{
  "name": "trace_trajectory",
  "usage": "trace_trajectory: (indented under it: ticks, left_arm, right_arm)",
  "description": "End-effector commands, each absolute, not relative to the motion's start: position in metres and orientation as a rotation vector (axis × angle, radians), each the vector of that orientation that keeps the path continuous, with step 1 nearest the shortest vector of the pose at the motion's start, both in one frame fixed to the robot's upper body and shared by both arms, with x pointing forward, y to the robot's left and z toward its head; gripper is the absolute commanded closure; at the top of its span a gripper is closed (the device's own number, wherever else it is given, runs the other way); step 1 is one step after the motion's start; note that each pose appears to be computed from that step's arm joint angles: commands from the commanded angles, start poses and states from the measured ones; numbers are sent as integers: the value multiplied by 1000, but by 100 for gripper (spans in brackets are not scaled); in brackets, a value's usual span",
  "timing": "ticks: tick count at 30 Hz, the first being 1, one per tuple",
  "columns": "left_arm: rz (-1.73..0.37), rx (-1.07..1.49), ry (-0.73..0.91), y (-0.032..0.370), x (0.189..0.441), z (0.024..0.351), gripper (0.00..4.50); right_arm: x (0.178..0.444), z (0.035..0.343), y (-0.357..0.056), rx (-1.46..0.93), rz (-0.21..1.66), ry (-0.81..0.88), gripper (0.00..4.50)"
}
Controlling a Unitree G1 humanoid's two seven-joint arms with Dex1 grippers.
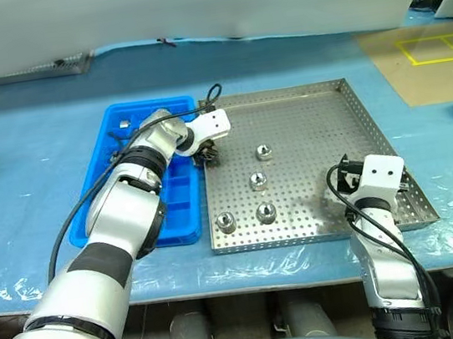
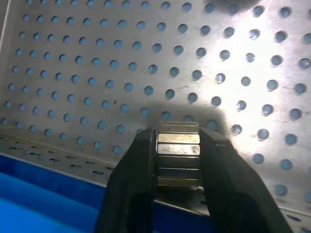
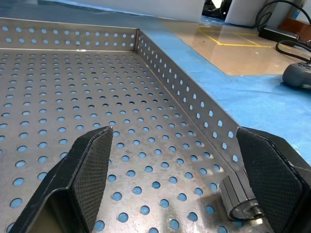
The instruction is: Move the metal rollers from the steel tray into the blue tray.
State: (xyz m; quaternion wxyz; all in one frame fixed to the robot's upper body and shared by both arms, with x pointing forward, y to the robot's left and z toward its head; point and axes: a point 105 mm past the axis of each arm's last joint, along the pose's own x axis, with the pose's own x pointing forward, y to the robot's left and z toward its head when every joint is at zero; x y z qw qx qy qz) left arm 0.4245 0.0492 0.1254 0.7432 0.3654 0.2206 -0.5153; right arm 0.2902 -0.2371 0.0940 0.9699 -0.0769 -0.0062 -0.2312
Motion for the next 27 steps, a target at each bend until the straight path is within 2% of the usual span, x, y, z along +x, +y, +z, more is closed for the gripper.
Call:
trace_trajectory:
  ticks: [1, 11, 15, 18, 21, 27]
  left_arm:
    - [-1189, 651, 336, 43, 425, 159, 331]
    - [-1250, 477, 241, 56, 422, 197, 331]
    - [-1332, 286, 120, 68, 413, 233, 331]
    - [-1326, 255, 88, 87, 410, 238, 331]
    - [-1260, 206, 53, 112, 409, 240, 331]
    - [-1080, 129, 30, 158, 393, 228, 331]
  right_arm:
    - [290, 104, -234, -157, -473, -62, 29]
    - [298, 101, -230, -145, -454, -63, 29]
    - [304, 107, -227, -141, -416, -83, 29]
    - [316, 133, -211, -114, -304, -166, 29]
    - [333, 172, -181, -153, -94, -282, 29]
    - [354, 214, -135, -157, 228, -362, 29]
